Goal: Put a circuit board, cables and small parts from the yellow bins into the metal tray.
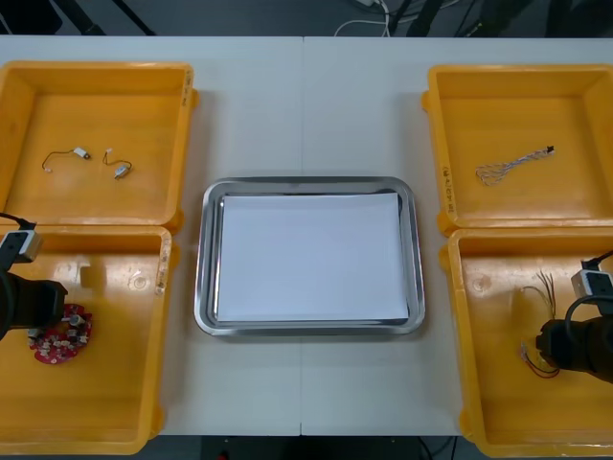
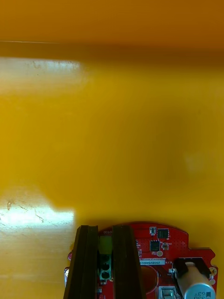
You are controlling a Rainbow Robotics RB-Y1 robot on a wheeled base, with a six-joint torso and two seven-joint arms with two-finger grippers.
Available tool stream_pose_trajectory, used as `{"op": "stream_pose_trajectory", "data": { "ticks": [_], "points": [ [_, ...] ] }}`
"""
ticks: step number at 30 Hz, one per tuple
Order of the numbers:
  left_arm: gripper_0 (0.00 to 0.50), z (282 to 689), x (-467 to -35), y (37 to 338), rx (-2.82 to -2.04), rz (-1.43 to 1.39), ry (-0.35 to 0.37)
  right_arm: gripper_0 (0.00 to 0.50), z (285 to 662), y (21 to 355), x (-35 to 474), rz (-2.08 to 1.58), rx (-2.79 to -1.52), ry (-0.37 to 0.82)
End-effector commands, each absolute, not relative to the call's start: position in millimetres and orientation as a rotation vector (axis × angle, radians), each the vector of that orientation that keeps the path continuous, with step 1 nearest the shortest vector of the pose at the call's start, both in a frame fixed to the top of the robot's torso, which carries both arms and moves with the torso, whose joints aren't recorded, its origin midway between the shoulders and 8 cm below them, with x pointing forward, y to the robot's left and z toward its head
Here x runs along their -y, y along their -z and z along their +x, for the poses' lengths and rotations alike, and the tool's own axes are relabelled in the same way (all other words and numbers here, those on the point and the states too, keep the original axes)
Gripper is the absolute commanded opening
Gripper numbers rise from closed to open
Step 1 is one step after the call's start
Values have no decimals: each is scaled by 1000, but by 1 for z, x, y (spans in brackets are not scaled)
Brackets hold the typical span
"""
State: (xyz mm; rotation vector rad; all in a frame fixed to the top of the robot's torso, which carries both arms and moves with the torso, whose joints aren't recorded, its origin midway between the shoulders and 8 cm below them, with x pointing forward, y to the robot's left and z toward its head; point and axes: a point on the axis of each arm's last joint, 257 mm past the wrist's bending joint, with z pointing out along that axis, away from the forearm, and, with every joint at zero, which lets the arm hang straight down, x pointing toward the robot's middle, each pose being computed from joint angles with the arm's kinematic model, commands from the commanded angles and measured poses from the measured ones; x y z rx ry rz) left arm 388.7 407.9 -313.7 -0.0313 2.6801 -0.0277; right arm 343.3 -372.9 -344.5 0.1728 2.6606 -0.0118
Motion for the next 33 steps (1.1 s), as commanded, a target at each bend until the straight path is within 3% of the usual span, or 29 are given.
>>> {"op": "stream_pose_trajectory", "data": {
  "ticks": [1, 6, 7, 9, 11, 24, 33],
  "points": [
    [0, 383, -410, 315, -2680, -87, 42, 500, 328, 358, 367, 133, -2690, 9],
    [0, 383, -414, 299, -2700, -82, 28, 500, 326, 362, 365, 141, -2684, -4],
    [0, 382, -414, 296, -2702, -82, 25, 435, 325, 362, 365, 142, -2684, -5],
    [0, 381, -414, 288, -2706, -75, 18, 140, 325, 362, 364, 148, -2679, -11],
    [0, 381, -414, 281, -2708, -76, 13, 0, 324, 364, 364, 150, -2679, -11],
    [0, 378, -406, 230, -2741, -56, -25, 0, 333, 358, 368, 130, -2652, 17],
    [0, 381, -392, 193, -2747, -33, -52, 0, 349, 333, 380, 109, -2663, 92]
  ]
}}
